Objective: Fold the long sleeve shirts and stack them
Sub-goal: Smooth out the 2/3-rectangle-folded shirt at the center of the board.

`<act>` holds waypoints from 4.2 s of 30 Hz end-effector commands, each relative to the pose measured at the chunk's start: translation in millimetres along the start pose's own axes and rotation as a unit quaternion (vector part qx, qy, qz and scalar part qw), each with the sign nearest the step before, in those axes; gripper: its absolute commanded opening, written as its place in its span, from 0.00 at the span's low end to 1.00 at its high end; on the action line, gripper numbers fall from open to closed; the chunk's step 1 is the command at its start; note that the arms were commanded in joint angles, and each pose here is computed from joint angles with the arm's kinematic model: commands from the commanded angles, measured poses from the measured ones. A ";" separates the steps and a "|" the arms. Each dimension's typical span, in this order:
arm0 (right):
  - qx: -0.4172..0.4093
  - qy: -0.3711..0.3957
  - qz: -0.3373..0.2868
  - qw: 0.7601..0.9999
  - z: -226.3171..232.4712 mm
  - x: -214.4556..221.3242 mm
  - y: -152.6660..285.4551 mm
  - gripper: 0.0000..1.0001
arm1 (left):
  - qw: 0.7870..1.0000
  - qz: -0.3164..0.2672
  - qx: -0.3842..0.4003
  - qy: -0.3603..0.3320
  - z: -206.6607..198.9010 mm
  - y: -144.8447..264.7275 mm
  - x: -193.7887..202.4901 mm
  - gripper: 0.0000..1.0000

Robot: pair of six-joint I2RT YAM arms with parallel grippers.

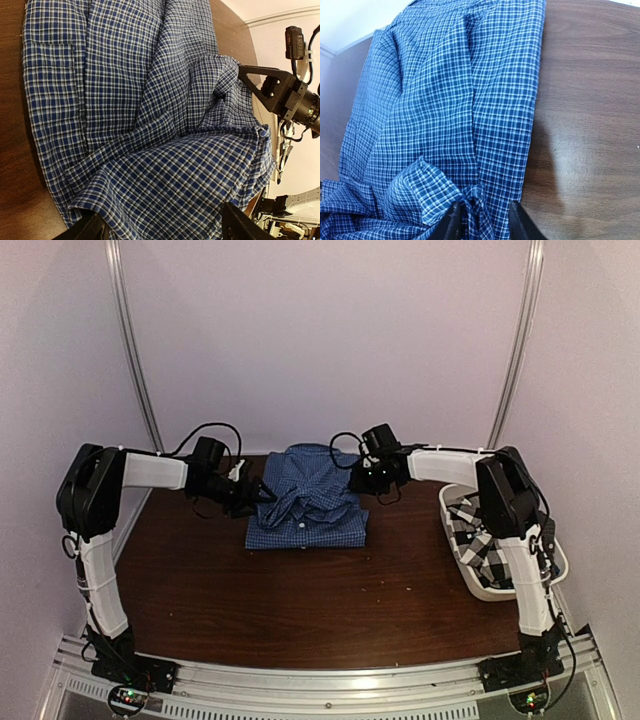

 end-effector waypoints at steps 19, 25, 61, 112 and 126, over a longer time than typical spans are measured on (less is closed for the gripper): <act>-0.038 0.122 -0.028 0.991 43.4 26.3 99.9 0.63 | 0.999 -0.029 0.029 0.012 -9.3 4.4 -14.0 0.75; -0.057 0.177 0.004 0.983 52.8 83.5 118.0 0.47 | 0.999 -0.034 0.033 0.026 -9.1 2.6 -17.3 0.71; -0.029 0.181 -0.074 0.980 91.3 -18.5 -10.6 0.62 | 0.981 -0.143 0.044 0.125 14.2 1.1 -68.4 0.76; -0.055 0.143 -0.023 0.988 30.6 -13.7 10.8 0.44 | 0.953 -0.168 0.191 0.163 -16.1 27.0 -57.5 0.82; -0.048 0.149 -0.048 0.987 39.5 -50.0 16.2 0.20 | 0.934 -0.227 0.151 0.230 6.7 29.1 -66.8 0.81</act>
Point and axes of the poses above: each gripper's point midway between its finger pads, its own y axis back along the fingers, its own z axis along the line the jaws close on, x = y × z, the point moved 2 cm from there along y, back along the fingers, and after that the axes turned 8 degrees about -y, right-handed, at the moved point
